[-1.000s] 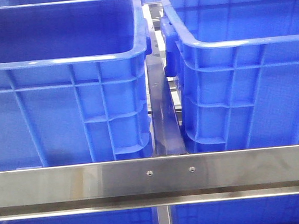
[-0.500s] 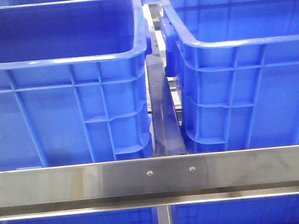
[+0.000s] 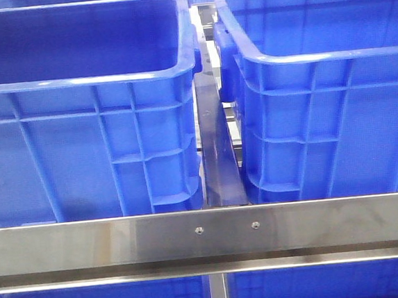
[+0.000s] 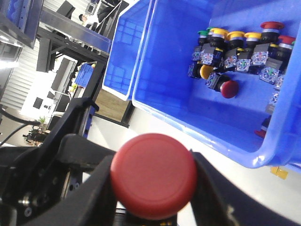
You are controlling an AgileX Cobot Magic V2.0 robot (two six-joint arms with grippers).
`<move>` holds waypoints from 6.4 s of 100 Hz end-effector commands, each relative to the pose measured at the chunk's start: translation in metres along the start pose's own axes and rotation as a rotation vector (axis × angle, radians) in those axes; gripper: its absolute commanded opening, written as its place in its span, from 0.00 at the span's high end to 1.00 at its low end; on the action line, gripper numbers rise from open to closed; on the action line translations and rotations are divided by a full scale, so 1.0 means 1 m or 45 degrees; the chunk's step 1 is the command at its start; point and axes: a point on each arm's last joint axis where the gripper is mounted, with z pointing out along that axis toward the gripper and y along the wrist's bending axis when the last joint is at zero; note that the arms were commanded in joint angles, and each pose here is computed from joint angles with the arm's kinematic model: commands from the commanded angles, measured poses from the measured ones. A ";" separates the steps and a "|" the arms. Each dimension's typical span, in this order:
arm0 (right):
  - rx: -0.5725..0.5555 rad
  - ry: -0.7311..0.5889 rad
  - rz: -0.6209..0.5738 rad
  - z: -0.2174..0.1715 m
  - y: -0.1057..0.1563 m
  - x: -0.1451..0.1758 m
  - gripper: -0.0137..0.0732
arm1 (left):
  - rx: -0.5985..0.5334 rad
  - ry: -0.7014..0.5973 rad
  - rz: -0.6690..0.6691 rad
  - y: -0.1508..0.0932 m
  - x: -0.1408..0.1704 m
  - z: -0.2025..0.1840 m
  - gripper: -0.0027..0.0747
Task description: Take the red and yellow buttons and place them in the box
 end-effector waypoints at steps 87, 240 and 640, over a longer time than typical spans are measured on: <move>0.077 -0.275 -0.174 -0.025 0.000 -0.030 0.69 | -0.247 -0.277 -0.230 0.056 0.005 -0.063 0.33; 1.185 -0.563 -0.598 -0.012 -0.135 -0.126 0.69 | -0.987 -0.500 -0.623 0.090 0.142 -0.168 0.99; 0.942 -1.022 -0.934 -0.125 0.011 0.052 0.92 | -0.977 -0.444 -0.643 0.103 0.138 -0.158 0.24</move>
